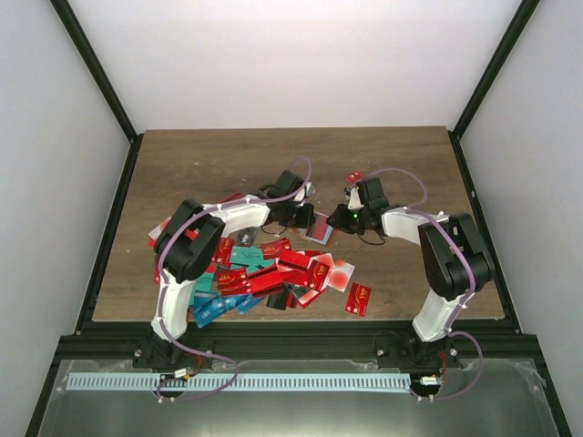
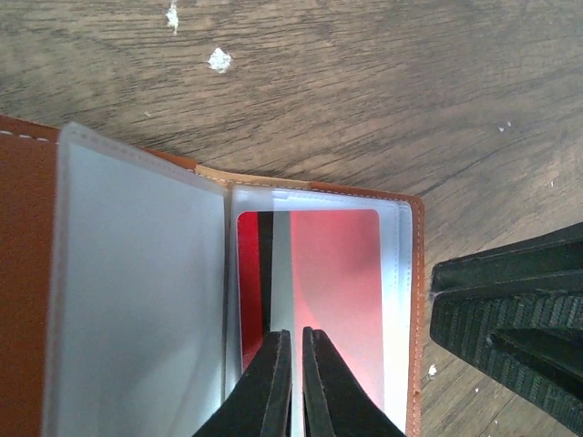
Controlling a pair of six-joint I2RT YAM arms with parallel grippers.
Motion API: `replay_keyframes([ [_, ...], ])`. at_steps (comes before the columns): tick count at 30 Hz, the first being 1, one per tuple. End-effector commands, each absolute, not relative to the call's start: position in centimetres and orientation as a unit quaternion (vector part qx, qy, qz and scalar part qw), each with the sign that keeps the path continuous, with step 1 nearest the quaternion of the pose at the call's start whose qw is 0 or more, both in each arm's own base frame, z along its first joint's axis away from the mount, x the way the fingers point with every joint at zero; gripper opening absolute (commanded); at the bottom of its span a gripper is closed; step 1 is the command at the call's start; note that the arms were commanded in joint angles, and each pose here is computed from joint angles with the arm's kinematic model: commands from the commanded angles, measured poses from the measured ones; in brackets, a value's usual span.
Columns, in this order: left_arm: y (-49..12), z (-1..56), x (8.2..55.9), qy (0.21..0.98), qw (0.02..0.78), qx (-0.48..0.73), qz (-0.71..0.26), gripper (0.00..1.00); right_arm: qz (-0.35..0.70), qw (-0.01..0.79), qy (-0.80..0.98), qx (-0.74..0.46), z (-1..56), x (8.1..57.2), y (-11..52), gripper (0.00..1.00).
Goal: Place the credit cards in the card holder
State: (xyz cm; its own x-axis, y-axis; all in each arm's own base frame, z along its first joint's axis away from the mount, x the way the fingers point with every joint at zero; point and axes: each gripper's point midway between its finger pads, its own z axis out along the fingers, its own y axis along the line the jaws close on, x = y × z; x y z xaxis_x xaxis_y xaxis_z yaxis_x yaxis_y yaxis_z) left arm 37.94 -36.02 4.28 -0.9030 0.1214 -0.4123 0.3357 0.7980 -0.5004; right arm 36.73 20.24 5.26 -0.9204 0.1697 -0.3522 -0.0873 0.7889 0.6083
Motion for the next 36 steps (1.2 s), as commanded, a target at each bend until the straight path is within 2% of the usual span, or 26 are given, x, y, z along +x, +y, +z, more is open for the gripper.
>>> replay_keyframes([
  [1, -36.5, 4.5, 38.3, 0.929, 0.188, 0.129, -0.290, 0.06, 0.321, 0.210, 0.923, 0.017, 6.1, 36.7, 20.2, 0.17],
  [14, -35.9, 1.9, 38.0, 0.939, 0.173, 0.127, -0.269, 0.04, 0.329, 0.211, 0.921, 0.013, 6.2, 36.6, 20.4, 0.18],
  [25, -35.6, 0.7, 37.5, 0.942, 0.164, 0.123, -0.265, 0.04, 0.332, 0.209, 0.920, 0.021, 6.4, 36.1, 20.3, 0.26],
  [36, -35.8, 0.7, 37.4, 0.941, 0.161, 0.123, -0.270, 0.04, 0.345, 0.202, 0.916, 0.021, 5.9, 36.4, 20.9, 0.26],
])
